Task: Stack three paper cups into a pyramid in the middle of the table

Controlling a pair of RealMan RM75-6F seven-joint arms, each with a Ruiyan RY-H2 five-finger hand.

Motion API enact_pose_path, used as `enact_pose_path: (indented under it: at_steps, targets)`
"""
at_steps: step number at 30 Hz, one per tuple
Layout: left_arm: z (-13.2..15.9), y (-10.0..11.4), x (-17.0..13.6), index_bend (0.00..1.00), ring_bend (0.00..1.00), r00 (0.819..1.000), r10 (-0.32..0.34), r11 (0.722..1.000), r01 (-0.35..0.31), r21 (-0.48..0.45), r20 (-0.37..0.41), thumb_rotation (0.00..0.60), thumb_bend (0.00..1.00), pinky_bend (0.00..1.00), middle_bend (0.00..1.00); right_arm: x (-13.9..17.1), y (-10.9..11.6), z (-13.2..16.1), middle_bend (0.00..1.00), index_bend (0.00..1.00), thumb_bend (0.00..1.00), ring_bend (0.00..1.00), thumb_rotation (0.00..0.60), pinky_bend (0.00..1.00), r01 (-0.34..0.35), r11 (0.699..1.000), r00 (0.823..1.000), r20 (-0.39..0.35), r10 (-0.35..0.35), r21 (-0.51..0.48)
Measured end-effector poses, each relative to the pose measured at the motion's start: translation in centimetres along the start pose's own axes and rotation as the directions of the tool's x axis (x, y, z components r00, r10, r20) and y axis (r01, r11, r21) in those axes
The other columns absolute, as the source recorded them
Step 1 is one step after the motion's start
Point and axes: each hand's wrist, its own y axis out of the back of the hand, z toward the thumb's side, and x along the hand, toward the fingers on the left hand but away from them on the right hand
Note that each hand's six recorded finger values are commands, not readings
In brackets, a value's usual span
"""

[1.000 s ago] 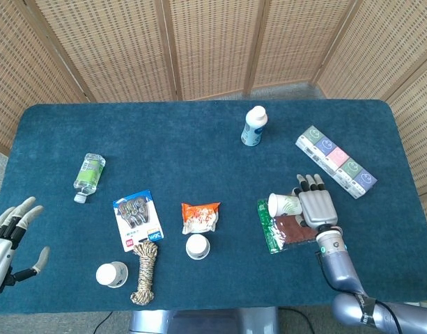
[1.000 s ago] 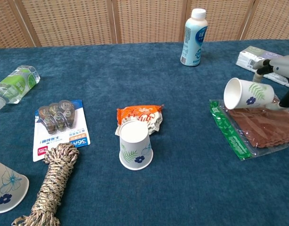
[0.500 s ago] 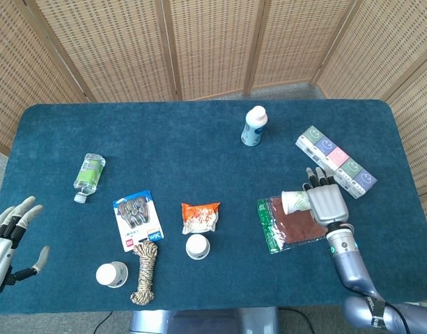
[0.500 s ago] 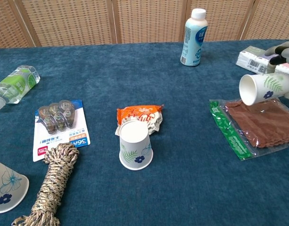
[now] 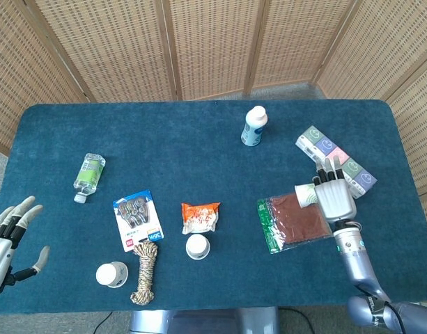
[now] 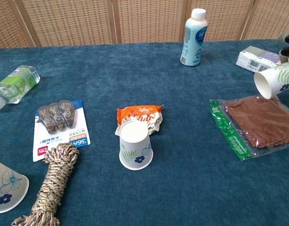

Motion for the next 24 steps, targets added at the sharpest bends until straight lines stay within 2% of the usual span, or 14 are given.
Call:
enact_pose_path:
  at_steps: [10, 17, 24]
  targets:
    - [0.2, -0.1, 0.2, 0.08, 0.0, 1.0, -0.004, 1.0, 0.004, 0.001, 0.007, 0.368, 0.51, 0.0, 0.0, 0.2, -0.4, -1.0, 0.0, 0.42, 0.37, 0.0, 0.6, 0.0, 0.083, 0.991, 0.996, 0.004, -0.084, 0.107]
    - [0.3, -0.1, 0.3, 0.08, 0.0, 1.0, -0.003, 1.0, 0.003, 0.002, 0.007, 0.369, 0.51, 0.0, 0.0, 0.4, -1.6, -1.7, 0.0, 0.41, 0.37, 0.0, 0.6, 0.0, 0.124, 0.963, 0.992, -0.025, -0.122, 0.237]
    - [0.4, -0.2, 0.4, 0.08, 0.0, 1.0, -0.006, 1.0, 0.006, 0.003, 0.008, 0.367, 0.51, 0.0, 0.0, 0.7, -2.6, -2.0, 0.0, 0.4, 0.37, 0.0, 0.6, 0.0, 0.154, 0.94, 0.988, -0.05, -0.146, 0.305]
